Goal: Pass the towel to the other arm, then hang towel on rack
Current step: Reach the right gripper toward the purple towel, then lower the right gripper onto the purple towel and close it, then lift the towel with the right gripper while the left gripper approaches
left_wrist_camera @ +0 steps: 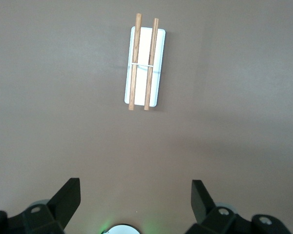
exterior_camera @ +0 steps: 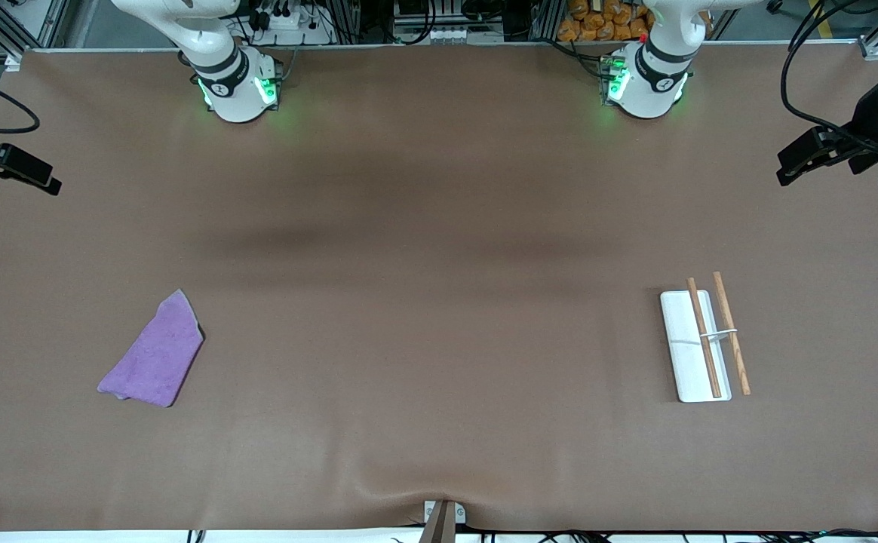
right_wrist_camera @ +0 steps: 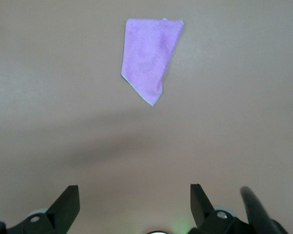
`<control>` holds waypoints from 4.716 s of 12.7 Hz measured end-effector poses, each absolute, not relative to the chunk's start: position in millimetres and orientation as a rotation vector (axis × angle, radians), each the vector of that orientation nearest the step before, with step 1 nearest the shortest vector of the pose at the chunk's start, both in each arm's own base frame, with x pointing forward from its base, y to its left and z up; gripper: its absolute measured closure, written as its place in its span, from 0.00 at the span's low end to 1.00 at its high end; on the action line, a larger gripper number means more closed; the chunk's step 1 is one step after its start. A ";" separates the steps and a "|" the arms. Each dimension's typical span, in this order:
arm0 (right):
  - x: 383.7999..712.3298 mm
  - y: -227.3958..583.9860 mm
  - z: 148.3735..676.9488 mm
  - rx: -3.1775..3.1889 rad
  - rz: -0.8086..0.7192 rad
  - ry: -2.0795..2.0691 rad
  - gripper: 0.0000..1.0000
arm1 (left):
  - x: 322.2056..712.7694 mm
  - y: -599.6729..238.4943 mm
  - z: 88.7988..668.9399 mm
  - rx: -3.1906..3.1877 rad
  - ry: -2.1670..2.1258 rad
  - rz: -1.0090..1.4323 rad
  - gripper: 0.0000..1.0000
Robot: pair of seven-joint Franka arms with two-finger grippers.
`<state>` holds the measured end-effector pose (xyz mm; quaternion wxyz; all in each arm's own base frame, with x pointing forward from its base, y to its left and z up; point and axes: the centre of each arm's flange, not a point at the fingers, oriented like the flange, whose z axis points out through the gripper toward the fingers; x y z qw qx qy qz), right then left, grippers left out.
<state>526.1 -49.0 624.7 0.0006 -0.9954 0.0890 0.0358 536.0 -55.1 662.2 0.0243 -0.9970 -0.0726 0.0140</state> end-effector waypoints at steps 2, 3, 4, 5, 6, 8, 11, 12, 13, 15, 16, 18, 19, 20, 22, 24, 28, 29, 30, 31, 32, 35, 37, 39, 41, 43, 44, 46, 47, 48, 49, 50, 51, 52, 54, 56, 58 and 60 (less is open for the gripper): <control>526.1 -49.0 624.9 -3.126 0.112 0.279 0.00 | 536.5 -55.1 660.9 -3.084 -0.225 0.048 0.00; 526.1 -49.0 625.1 -3.126 0.111 0.279 0.00 | 536.9 -55.0 660.2 -3.084 -0.224 0.050 0.00; 526.1 -49.0 625.1 -3.126 0.112 0.279 0.00 | 537.2 -55.0 659.7 -3.084 -0.224 0.051 0.00; 526.0 -49.1 625.1 -3.126 0.112 0.280 0.00 | 537.2 -55.0 659.6 -3.084 -0.224 0.051 0.00; 526.0 -49.3 625.1 -3.126 0.112 0.280 0.00 | 537.2 -55.0 659.6 -3.084 -0.224 0.051 0.00; 525.9 -49.7 625.0 -3.126 0.113 0.281 0.00 | 537.3 -55.0 659.6 -3.084 -0.224 0.052 0.00; 529.1 -52.1 620.5 -3.136 0.116 0.281 0.00 | 537.6 -55.0 659.0 -3.084 -0.224 0.053 0.00; 534.5 -54.1 615.0 -3.146 0.106 0.268 0.00 | 538.2 -55.0 658.0 -3.084 -0.224 0.056 0.00; 542.0 -56.9 607.3 -3.152 0.093 0.254 0.00 | 539.0 -54.9 656.7 -3.084 -0.224 0.059 0.00; 560.6 -69.7 581.9 -3.156 0.084 0.251 0.00 | 540.2 -54.8 654.8 -3.084 -0.224 0.065 0.00; 570.9 -77.9 564.6 -3.157 0.089 0.257 0.00 | 540.5 -54.8 654.4 -3.084 -0.224 0.065 0.00; 591.4 -96.8 525.2 -3.156 0.102 0.291 0.00 | 540.8 -54.6 654.1 -3.084 -0.225 0.066 0.00; 602.1 -110.5 502.0 -3.156 0.101 0.302 0.00 | 540.9 -54.4 654.0 -3.084 -0.225 0.066 0.00; 611.8 -124.4 477.9 -3.156 0.099 0.303 0.00 | 541.1 -54.2 653.8 -3.084 -0.226 0.067 0.00; 629.5 -145.3 432.9 -3.161 0.070 0.311 0.00 | 541.6 -54.1 653.1 -3.084 -0.226 0.068 0.00; 643.6 -157.4 396.8 -3.167 0.021 0.326 0.00 | 541.9 -54.1 652.8 -3.084 -0.226 0.068 0.00; 665.5 -166.7 323.8 -3.143 -0.048 0.360 0.00 | 543.8 -54.0 649.6 -3.083 -0.226 0.076 0.00; 670.6 -169.4 304.1 -3.132 -0.060 0.376 0.00 | 544.0 -53.9 649.2 -3.083 -0.226 0.077 0.00; 676.6 -172.0 286.8 -3.128 -0.079 0.384 0.00 | 544.1 -53.9 649.1 -3.083 -0.226 0.078 0.00; 683.1 -172.5 272.6 -3.129 -0.103 0.378 0.00 | 544.2 -53.8 649.0 -3.083 -0.226 0.078 0.00; 689.9 -171.0 258.6 -3.131 -0.145 0.360 0.00 | 544.3 -53.9 649.0 -3.083 -0.226 0.078 0.00; 699.5 -163.2 206.2 -3.118 -0.234 0.309 0.00 | 544.8 -53.9 649.1 -3.084 -0.226 0.073 0.00; 697.7 -164.3 181.4 -3.094 -0.229 0.303 0.00 | 544.9 -53.9 649.1 -3.084 -0.226 0.073 0.00; 696.3 -168.6 169.7 -3.069 -0.230 0.304 0.00 | 545.0 -53.9 648.9 -3.084 -0.226 0.073 0.00; 695.8 -176.1 164.9 -3.058 -0.247 0.305 0.00 | 545.6 -53.8 647.7 -3.084 -0.226 0.076 0.00; 696.0 -177.2 165.0 -3.055 -0.252 0.307 0.00 | 546.4 -53.0 646.5 -3.084 -0.228 0.080 0.00; 696.1 -177.0 165.0 -3.054 -0.254 0.308 0.00 | 546.4 -52.6 646.8 -3.084 -0.229 0.079 0.00; 696.5 -177.1 165.3 -3.052 -0.258 0.308 0.07 | 546.4 -52.6 647.0 -3.084 -0.227 0.078 0.00; 696.5 -176.9 165.2 -3.053 -0.259 0.297 0.07 | 546.4 -52.6 647.1 -3.084 -0.227 0.078 0.00; 697.4 -176.5 166.1 -3.055 -0.264 0.277 0.16 | 546.4 -52.6 647.3 -3.084 -0.227 0.077 0.00; 699.6 -173.3 168.1 -3.052 -0.272 0.260 0.29 | 546.4 -52.5 647.4 -3.084 -0.227 0.077 0.00; 701.6 -169.4 169.3 -3.048 -0.277 0.246 0.42 | 546.5 -52.3 647.5 -3.084 -0.227 0.076 0.00; 703.4 -166.6 170.8 -3.046 -0.283 0.232 0.55 | 546.5 -52.3 647.6 -3.085 -0.227 0.076 0.00; 705.3 -165.1 173.0 -3.044 -0.291 0.223 0.67 | 546.5 -52.3 647.6 -3.085 -0.227 0.076 0.00; 710.0 -162.2 178.7 -3.043 -0.312 0.196 0.90 | 546.5 -52.3 648.0 -3.085 -0.227 0.075 0.00; 714.2 -157.5 186.9 -3.041 -0.326 0.160 0.93 | 546.5 -52.3 648.7 -3.085 -0.227 0.072 0.00; 717.9 -155.7 202.5 -3.038 -0.323 0.127 0.93 | 546.4 -52.5 649.6 -3.085 -0.227 0.069 0.00; 719.5 -148.8 230.1 -3.026 -0.277 0.085 0.93 | 547.3 -54.8 650.1 -3.088 -0.219 0.056 0.00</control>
